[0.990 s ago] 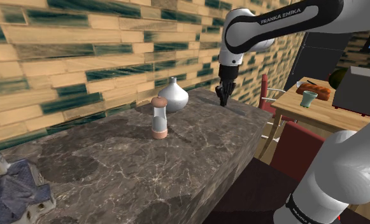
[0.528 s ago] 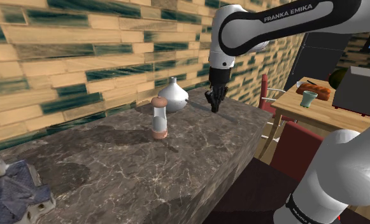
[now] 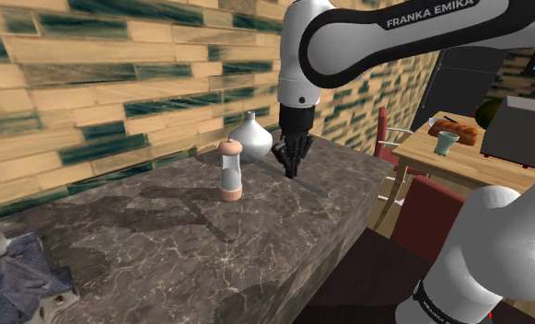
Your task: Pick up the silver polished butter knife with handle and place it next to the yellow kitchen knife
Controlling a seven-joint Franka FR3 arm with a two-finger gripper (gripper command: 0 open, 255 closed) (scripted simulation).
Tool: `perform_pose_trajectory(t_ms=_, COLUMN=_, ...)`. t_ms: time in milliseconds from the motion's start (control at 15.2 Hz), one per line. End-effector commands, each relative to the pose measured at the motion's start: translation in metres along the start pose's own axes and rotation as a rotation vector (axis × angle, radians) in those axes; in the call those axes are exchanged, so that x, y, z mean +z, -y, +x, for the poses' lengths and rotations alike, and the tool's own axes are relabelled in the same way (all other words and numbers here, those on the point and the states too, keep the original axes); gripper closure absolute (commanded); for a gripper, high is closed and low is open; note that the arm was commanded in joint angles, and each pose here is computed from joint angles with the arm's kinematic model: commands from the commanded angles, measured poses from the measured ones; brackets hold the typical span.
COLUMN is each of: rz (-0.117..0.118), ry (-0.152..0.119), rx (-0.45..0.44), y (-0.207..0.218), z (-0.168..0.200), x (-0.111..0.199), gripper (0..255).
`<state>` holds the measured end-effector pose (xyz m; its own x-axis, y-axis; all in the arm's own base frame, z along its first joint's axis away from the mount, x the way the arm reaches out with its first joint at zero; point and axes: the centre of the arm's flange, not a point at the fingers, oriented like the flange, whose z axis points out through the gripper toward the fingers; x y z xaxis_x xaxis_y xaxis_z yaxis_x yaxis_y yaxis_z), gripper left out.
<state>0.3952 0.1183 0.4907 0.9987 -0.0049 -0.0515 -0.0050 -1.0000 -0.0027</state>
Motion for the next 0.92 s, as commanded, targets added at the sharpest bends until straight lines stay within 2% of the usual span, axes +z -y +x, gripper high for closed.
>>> perform_pose_trajectory(t_ms=0, rz=0.000, ry=0.000, rx=0.001, y=0.029, z=-0.001, x=0.000, gripper=255)
perform_pose_trajectory(t_ms=858, rz=0.000, ry=0.000, rx=0.001, y=0.199, z=-0.021, x=0.001, gripper=255)
